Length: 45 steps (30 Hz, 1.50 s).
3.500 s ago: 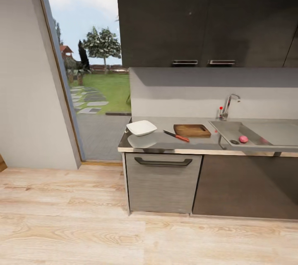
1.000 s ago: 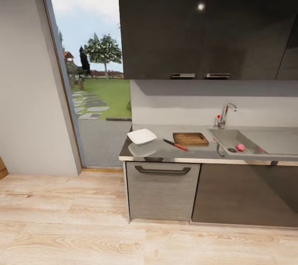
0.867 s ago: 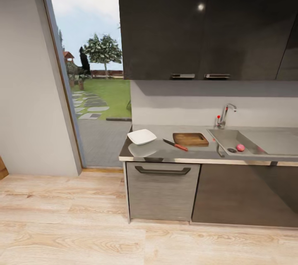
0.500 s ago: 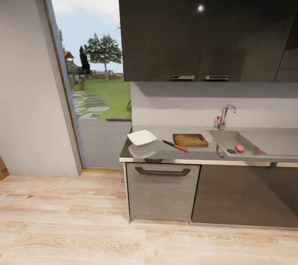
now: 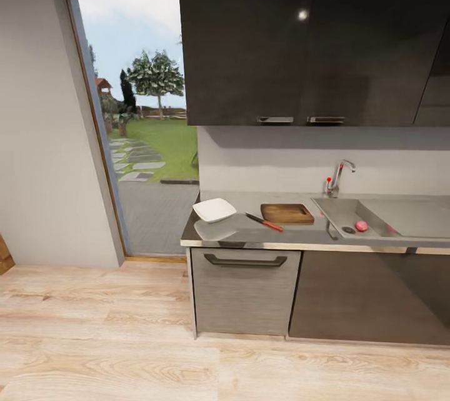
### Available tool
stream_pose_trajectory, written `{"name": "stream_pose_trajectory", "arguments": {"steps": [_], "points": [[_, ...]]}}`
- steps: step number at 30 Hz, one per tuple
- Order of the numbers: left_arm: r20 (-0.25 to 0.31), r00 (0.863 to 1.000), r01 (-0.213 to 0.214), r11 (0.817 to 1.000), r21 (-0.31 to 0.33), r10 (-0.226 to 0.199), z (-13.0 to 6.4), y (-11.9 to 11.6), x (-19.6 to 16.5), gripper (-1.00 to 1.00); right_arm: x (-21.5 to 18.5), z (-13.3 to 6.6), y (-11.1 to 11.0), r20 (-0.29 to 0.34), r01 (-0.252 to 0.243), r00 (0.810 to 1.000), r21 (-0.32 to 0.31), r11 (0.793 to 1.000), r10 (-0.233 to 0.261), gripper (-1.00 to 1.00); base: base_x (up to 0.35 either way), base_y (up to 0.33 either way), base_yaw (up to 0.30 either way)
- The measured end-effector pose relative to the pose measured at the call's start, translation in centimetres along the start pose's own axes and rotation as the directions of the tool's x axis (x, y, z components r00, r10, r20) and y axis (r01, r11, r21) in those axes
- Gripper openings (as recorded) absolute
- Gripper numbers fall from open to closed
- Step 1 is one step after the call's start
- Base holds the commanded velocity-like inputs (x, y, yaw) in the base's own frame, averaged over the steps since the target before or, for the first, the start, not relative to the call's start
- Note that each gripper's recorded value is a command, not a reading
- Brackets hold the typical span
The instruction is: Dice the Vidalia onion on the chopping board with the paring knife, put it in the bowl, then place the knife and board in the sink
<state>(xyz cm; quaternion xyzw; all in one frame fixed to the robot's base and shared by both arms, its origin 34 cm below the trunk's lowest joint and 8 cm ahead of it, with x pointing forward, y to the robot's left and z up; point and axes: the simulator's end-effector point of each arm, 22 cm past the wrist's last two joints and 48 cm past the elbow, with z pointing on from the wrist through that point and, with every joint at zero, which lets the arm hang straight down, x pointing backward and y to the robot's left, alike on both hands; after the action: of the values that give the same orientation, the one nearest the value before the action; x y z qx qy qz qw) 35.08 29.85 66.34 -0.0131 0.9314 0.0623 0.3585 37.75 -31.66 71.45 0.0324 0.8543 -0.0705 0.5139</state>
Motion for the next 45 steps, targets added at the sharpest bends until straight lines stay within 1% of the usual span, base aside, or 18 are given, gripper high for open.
{"name": "stream_pose_trajectory", "arguments": {"steps": [7,9,10,11,12,15,23,28,33,40,42,45], "points": [[-0.001,1.000,-0.001,1.000,0.001,0.001,-0.6,0.1,-0.2,1.00,-0.4,-0.5,0.0,0.000,-0.001,1.000,-0.001,1.000,0.001,1.00,0.000,0.000,0.000],[-0.001,1.000,-0.002,1.000,0.001,0.002,-0.8,0.1,-0.2,1.00,-0.5,-0.7,1.1,-0.002,-0.011,1.000,-0.013,1.000,0.011,1.00,0.000,0.000,0.000],[-0.001,1.000,-0.001,1.000,0.001,0.001,-0.9,0.1,-0.3,1.00,-0.5,-1.0,2.5,-0.005,-0.023,1.000,-0.030,0.999,0.023,1.00,0.000,0.000,0.000],[-0.001,1.000,-0.001,1.000,0.001,0.001,-0.9,0.1,-0.3,1.00,-0.4,-1.1,3.3,-0.007,-0.035,0.999,-0.034,0.999,0.035,1.00,0.000,0.000,0.000],[0.000,1.000,-0.001,1.000,0.001,0.001,-0.9,0.1,-0.3,1.00,-0.4,-1.2,4.5,-0.009,-0.047,0.999,-0.048,0.998,0.046,1.00,0.000,0.000,0.000],[0.001,1.000,-0.004,1.000,0.004,0.004,-0.9,0.0,-0.3,1.00,-0.5,-1.6,6.6,-0.013,-0.075,0.997,-0.063,0.995,0.074,1.00,0.000,0.000,0.000],[0.002,1.000,-0.003,1.000,0.007,0.003,-0.9,-0.2,-0.4,1.00,-0.5,-1.6,6.6,-0.012,-0.083,0.997,-0.056,0.995,0.082,1.00,0.000,-0.063,-0.064],[0.005,1.000,0.006,1.000,0.017,-0.006,-0.9,-1.2,-0.5,1.00,-0.7,-1.5,6.8,-0.007,-0.083,0.997,-0.060,0.995,0.083,1.00,0.000,-0.271,-0.180],[0.009,1.000,0.009,1.000,0.018,-0.009,-0.9,-1.4,-0.7,1.00,-0.9,-1.5,6.8,-0.001,-0.084,0.996,-0.059,0.995,0.084,1.00,0.000,-0.309,-0.191],[-0.001,1.000,0.010,1.000,0.017,-0.010,-1.1,-1.4,-0.2,1.00,-1.0,-1.4,6.6,0.001,-0.082,0.997,-0.055,0.995,0.083,1.00,0.000,-0.318,-0.032],[-0.002,1.000,0.010,1.000,0.017,-0.010,-1.1,-1.4,-0.2,1.00,-0.8,-1.4,6.4,-0.005,-0.082,0.997,-0.049,0.995,0.082,1.00,0.000,-0.318,-0.005],[-0.002,1.000,0.009,1.000,0.017,-0.009,-1.1,-1.4,-0.2,1.00,-0.2,-1.3,6.1,-0.033,-0.080,0.996,-0.038,0.996,0.079,1.00,0.000,-0.318,-0.002]]}}
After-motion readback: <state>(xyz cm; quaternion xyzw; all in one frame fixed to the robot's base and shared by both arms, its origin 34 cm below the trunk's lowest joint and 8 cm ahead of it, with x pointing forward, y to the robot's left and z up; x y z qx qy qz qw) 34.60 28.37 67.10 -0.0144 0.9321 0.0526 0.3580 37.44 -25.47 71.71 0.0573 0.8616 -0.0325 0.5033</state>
